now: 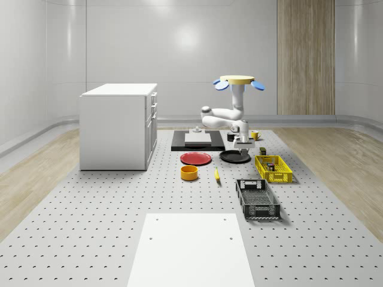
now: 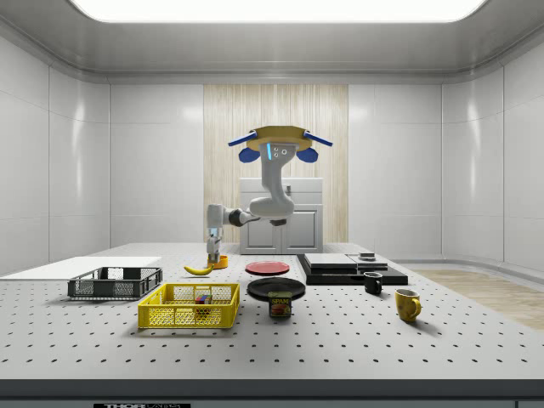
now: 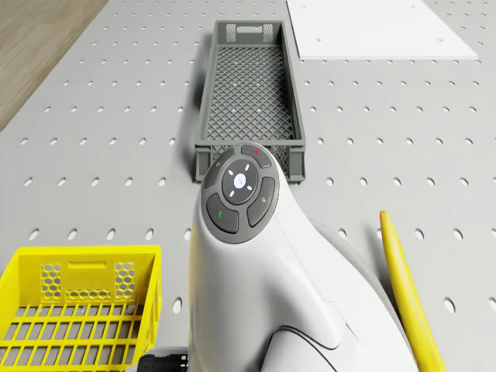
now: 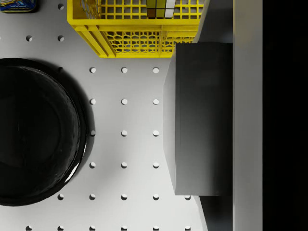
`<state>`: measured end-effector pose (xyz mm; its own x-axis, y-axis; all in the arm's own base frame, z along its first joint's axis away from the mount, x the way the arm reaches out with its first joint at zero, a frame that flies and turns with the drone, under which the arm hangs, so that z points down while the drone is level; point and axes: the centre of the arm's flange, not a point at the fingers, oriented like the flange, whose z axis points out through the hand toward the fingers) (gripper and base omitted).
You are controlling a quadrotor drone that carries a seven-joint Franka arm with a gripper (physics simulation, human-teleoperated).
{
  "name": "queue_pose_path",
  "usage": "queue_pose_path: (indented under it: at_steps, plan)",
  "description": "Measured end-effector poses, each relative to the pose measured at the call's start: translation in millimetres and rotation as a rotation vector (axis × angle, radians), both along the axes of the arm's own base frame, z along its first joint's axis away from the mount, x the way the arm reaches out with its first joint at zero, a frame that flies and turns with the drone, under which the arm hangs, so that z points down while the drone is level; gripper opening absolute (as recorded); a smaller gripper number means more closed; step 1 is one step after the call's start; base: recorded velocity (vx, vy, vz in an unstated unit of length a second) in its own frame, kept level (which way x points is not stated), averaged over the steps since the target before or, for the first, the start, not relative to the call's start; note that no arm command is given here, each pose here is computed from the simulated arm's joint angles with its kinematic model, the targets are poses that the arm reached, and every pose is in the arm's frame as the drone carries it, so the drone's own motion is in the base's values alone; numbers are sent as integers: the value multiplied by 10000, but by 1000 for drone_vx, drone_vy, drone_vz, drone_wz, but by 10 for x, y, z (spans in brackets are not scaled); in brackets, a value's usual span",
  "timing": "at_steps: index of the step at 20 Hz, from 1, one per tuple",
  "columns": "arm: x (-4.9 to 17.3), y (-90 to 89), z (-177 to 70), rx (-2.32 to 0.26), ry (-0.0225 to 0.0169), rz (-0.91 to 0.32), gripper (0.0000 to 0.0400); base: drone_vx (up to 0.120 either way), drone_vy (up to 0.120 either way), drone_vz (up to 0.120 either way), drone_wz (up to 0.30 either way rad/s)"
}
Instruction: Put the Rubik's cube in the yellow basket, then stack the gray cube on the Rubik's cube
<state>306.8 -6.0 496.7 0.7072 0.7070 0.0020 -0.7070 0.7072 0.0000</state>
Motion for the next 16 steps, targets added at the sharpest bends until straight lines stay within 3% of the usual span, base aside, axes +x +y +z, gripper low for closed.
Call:
queue_pose_path:
  at_steps: [9, 14, 16]
  plan:
    - [0, 0, 0, 0, 0, 0, 251, 0, 120, 0, 0]
    - [0, 0, 0, 0, 0, 0, 251, -104, 120, 0, 0]
    - [0, 0, 0, 0, 0, 1, 251, 0, 120, 0, 0]
